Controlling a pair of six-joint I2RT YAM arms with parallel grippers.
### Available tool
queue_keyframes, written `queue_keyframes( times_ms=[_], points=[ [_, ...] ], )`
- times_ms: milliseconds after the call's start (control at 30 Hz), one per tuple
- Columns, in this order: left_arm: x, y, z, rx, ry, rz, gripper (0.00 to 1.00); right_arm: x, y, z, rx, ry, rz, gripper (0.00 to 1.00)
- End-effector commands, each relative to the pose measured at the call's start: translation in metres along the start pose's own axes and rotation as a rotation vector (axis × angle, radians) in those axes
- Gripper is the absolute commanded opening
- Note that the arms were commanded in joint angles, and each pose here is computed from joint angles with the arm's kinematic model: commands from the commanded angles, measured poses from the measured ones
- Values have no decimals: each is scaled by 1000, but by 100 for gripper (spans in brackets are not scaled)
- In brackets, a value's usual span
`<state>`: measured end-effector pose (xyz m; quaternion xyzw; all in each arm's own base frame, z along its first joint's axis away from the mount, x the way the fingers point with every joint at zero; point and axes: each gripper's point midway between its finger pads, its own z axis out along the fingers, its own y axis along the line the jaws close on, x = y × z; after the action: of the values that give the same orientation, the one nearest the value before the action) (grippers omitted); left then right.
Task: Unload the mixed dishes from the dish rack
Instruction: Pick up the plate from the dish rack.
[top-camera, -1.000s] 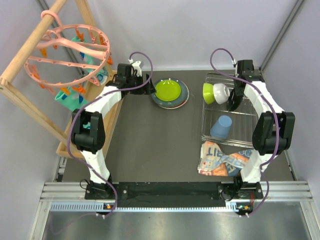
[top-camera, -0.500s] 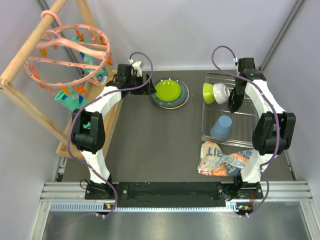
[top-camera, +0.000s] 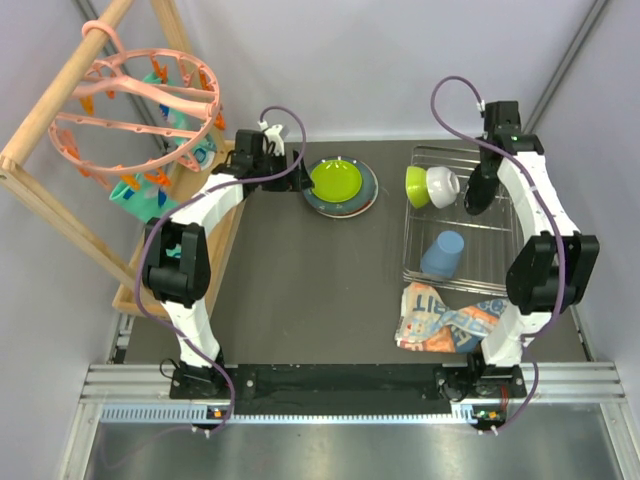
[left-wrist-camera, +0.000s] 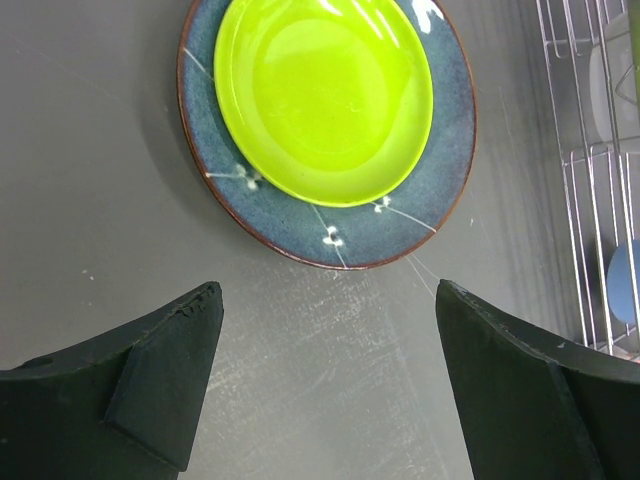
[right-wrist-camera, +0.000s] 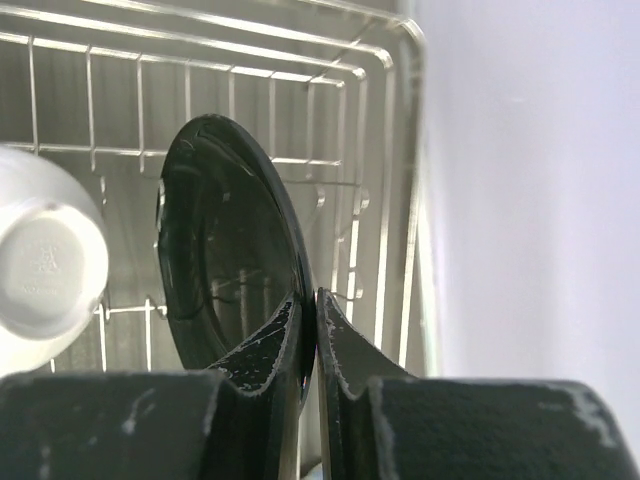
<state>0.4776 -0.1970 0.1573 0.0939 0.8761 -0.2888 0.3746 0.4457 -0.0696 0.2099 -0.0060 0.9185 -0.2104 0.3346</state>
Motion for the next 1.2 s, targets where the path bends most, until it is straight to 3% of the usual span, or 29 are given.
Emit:
queue_keyframes(
  times_ms=[0, 367, 633, 833, 1167],
  points=[
    [-20, -15, -15, 44, -75, 31, 91, -36, -37, -47, 91, -124, 34, 0],
    [-23, -21, -23, 58, -92, 33, 91, -39, -74, -75, 237, -165, -23, 0],
    [-31, -32, -24, 107, -95, 38, 91, -49, -89, -119, 221, -248, 12, 0],
    [-31, -68, -29, 250, -93, 108, 89, -49, -73, -153, 57, -340, 38, 0],
    [-17, -160, -52, 395, -104, 380, 89, -53, -22, -221, -269, -520, 5, 0]
  ],
)
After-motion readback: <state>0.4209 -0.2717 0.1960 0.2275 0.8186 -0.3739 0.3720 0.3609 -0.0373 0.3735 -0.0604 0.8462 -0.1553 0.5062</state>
